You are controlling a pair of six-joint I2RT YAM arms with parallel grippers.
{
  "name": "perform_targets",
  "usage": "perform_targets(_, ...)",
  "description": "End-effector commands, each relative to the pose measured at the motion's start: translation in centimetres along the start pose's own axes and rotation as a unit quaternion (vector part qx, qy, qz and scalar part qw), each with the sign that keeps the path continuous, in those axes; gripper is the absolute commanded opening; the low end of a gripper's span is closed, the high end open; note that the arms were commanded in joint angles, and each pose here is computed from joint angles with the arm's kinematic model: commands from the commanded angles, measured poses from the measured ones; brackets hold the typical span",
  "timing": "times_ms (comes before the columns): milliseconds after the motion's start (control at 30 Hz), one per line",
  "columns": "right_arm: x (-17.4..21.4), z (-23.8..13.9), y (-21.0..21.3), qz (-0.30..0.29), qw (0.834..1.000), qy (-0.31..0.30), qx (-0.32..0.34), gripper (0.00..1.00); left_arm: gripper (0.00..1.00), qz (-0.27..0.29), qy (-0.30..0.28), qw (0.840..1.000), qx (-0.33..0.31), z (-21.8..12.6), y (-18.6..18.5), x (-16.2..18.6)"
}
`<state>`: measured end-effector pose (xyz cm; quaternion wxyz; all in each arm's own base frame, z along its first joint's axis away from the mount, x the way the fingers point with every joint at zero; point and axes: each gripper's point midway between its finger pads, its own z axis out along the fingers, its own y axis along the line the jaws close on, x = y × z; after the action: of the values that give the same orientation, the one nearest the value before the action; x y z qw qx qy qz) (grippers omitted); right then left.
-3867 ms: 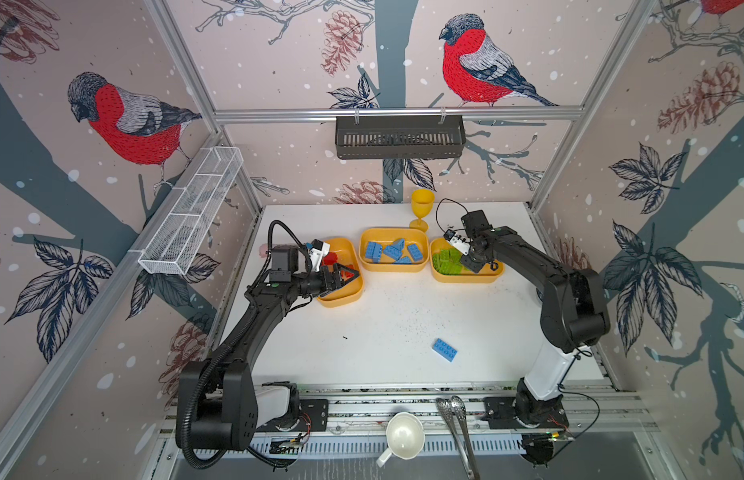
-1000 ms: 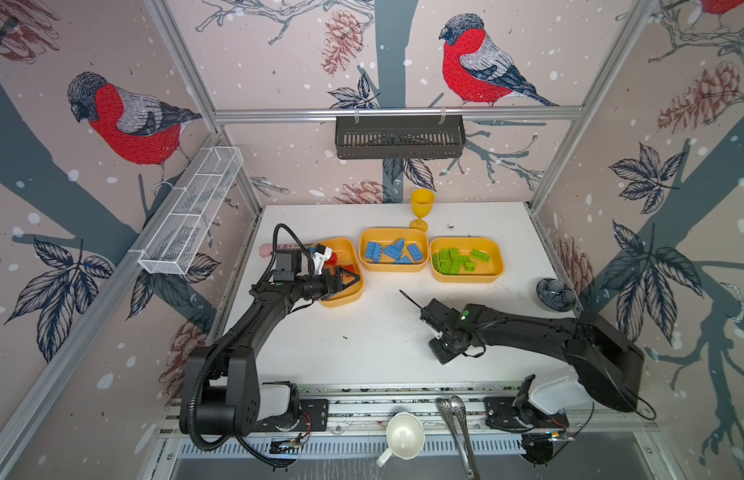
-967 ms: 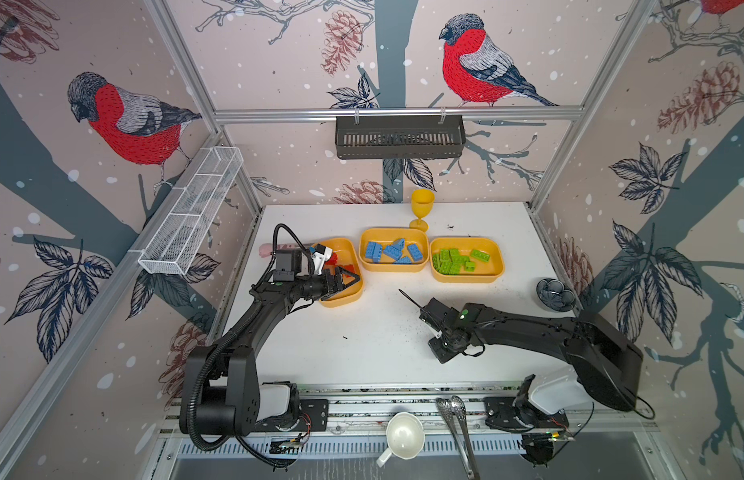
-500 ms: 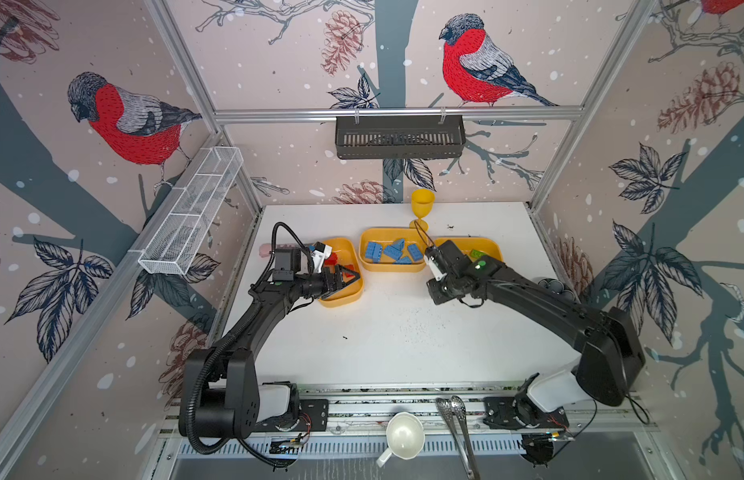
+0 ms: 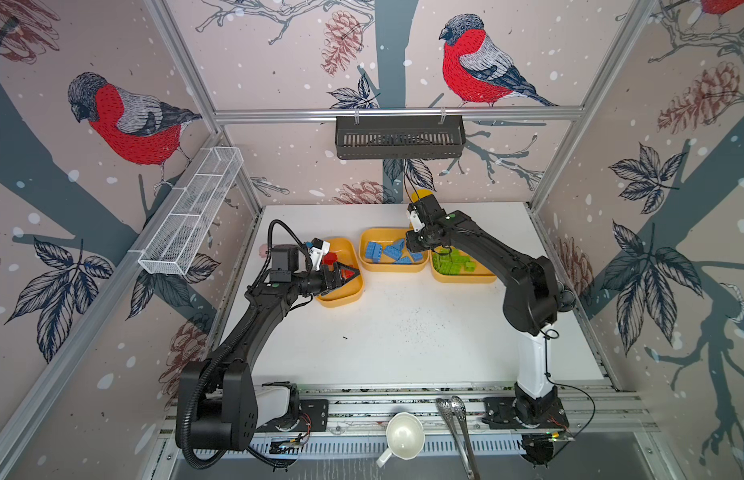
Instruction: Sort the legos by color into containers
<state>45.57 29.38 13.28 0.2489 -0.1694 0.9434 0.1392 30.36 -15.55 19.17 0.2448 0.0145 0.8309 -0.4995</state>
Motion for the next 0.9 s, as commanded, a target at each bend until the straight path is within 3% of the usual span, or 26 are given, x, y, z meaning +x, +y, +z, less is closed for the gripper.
perform_targets(0, -0.6, 1.6, 0.9, 0.031, 0.999, 0.004, -0.021, 0.30, 0.92, 0.011, -0.012, 1.000, 0.000, -0.1, -0.3, -0.4)
perform_targets(200, -1.4, 3.2, 0.1, 0.054, 0.998, -0.010, -0.021, 0.62, 0.92, 0.008, -0.015, 1.000, -0.007, -0.1, 0.1, -0.5)
perform_targets(400, -1.9, -0.2, -1.7, 0.053, 0.998, -0.040, -0.008, 0.69, 0.92, 0.014, -0.038, 0.998, -0.043, -1.4, 1.4, -2.0)
perform_targets(533, -1.5, -4.8, -4.2, 0.059, 0.995, -0.086, 0.005, 0.73, 0.93, 0.031, -0.072, 0.989, -0.126, -3.7, 3.6, -4.1)
perform_targets(600, -1.1, -7.2, -5.6, 0.062, 0.991, -0.120, 0.009, 0.75, 0.94, 0.032, -0.096, 0.975, -0.199, -5.2, 5.3, -5.2)
perform_targets(733, 1.2, -11.8, -9.7, 0.080, 0.978, -0.187, 0.040, 0.83, 0.95, 0.042, -0.164, 0.924, -0.342, -9.2, 8.7, -7.1)
perform_targets(867, 4.9, -14.8, -14.3, 0.092, 0.962, -0.240, 0.095, 0.95, 0.96, 0.059, -0.239, 0.876, -0.416, -12.1, 10.8, -8.2)
